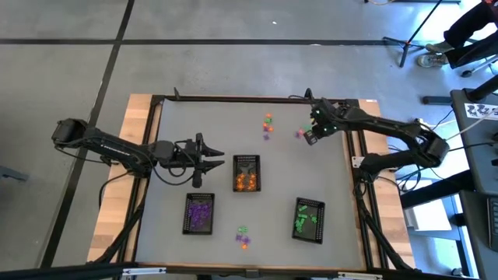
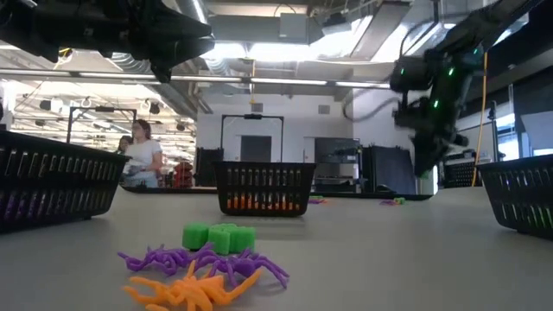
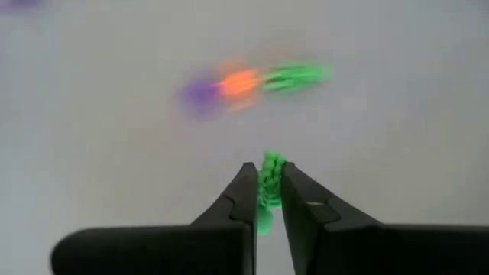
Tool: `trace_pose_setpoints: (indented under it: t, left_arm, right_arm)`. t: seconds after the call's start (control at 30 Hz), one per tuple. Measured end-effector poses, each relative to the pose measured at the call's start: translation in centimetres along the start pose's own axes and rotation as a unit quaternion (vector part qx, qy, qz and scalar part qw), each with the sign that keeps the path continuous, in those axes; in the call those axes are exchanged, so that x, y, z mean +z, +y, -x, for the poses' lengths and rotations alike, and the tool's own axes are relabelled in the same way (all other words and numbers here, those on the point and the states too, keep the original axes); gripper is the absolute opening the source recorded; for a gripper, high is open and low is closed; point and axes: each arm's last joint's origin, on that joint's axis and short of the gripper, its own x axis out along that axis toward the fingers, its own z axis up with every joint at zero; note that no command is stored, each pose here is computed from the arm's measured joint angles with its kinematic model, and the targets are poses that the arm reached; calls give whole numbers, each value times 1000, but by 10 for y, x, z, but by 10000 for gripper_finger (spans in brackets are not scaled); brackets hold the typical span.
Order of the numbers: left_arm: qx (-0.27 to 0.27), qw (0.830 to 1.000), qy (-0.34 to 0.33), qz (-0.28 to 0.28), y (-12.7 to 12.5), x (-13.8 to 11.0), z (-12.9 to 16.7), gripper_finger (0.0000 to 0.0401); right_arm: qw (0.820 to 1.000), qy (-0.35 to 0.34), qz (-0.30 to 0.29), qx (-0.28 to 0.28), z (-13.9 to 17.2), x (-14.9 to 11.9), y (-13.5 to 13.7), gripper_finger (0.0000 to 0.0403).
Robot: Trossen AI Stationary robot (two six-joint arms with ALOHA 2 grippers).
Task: Sort Halloween decoration
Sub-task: Put the green skeleton toy into the bottom right black bin
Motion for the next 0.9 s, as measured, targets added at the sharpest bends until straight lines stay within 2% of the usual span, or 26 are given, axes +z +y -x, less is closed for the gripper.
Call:
trace_pose_setpoints:
  t: [0.17, 0.27, 0.47, 0.63, 0.77, 0.9]
  left_arm:
    - [12, 1000, -2, 0, 1, 0, 0, 136]
    - [27, 1000, -4, 0, 2, 0, 0, 136]
    - [39, 999, -7, 10, 2, 1, 0, 136]
    - [39, 999, 10, 38, 1, -6, -4, 136]
    - [18, 997, 31, 68, -10, -19, -9, 136]
    - [-11, 995, 35, 95, -27, -31, -13, 136]
  right_arm:
    - [988, 24, 57, 143, 26, -19, 30, 28]
    - [976, 35, 71, 200, 38, -32, 53, 30]
    - [954, 63, 119, 269, 56, -67, 103, 30]
    - [936, 45, 162, 309, 74, -106, 142, 29]
    - [920, 25, 175, 349, 91, -138, 163, 29]
    - [916, 34, 189, 353, 99, -173, 175, 28]
